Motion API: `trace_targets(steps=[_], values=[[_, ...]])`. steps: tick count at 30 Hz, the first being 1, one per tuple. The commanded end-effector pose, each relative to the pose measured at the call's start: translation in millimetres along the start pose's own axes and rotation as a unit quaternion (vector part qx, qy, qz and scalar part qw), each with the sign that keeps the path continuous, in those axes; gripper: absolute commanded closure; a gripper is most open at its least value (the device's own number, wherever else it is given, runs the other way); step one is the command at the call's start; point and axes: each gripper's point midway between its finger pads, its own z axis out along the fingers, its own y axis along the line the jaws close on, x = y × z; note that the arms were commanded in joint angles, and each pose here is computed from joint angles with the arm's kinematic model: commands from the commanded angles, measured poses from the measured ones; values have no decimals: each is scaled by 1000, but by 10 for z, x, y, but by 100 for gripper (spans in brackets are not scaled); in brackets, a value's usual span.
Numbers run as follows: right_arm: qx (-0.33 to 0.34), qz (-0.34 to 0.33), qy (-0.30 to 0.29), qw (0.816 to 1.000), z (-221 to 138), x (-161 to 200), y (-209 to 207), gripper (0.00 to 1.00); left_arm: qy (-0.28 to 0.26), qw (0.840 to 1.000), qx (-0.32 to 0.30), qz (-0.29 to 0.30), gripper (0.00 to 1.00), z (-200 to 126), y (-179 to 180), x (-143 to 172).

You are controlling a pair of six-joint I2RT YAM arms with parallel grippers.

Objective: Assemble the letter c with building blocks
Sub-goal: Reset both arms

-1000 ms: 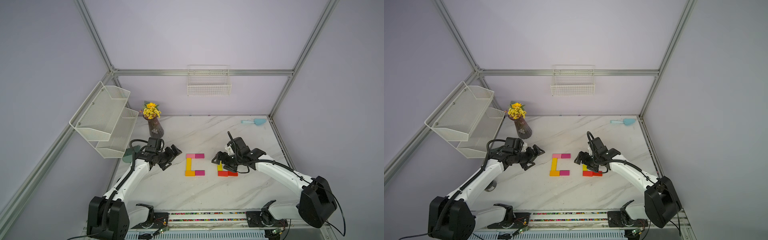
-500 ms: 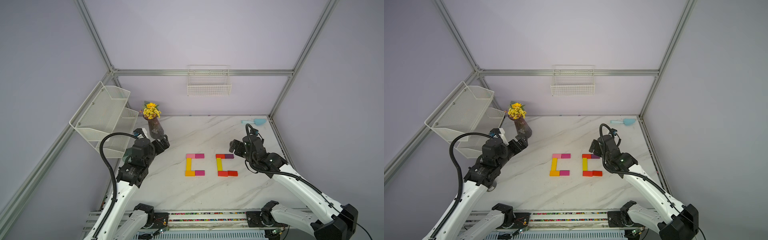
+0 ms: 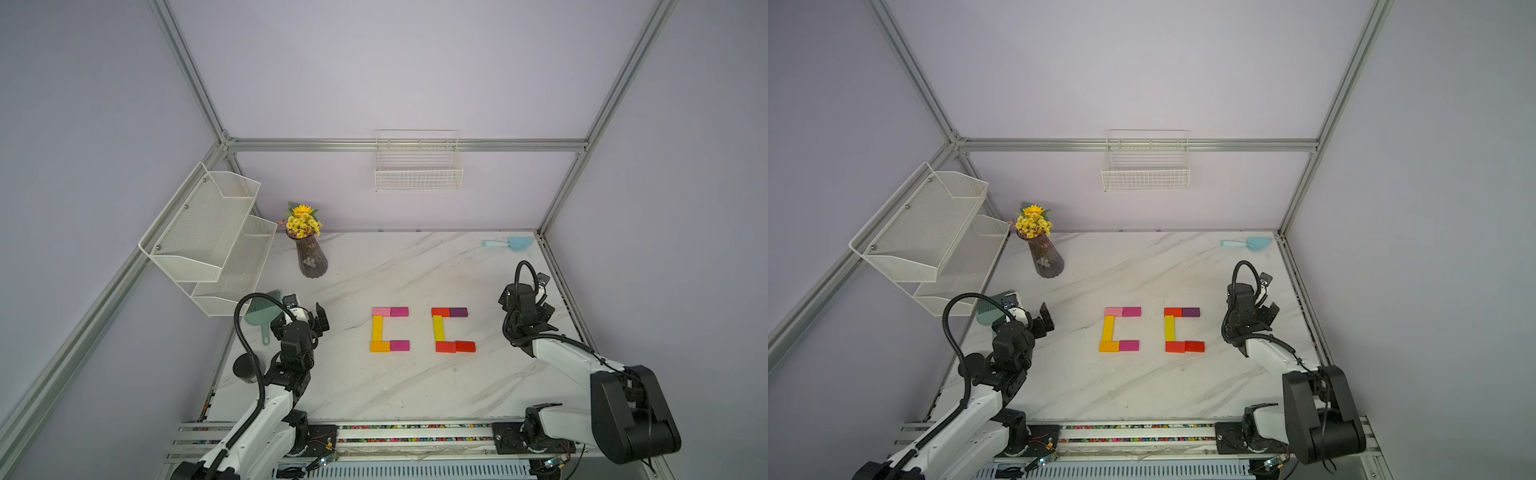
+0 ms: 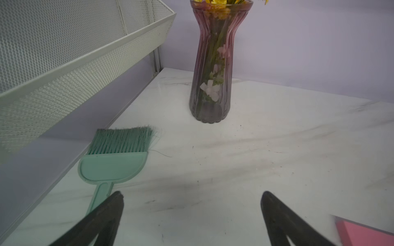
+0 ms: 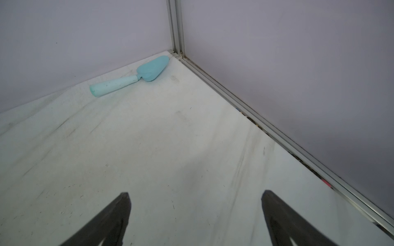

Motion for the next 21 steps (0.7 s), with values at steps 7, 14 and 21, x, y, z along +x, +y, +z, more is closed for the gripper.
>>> trace_targets(steps=[7, 14, 21], values=[[-157, -31, -75, 984, 172, 9, 508, 3, -72, 997, -21, -15, 0, 516, 109, -240], [-211, -22, -77, 974, 357, 211, 477, 3, -42, 999, -7, -7, 0, 834, 33, 53], [-210, -40, -59, 975, 458, 234, 592, 3, -6, 1000, 22, 22, 0, 997, -130, 91]])
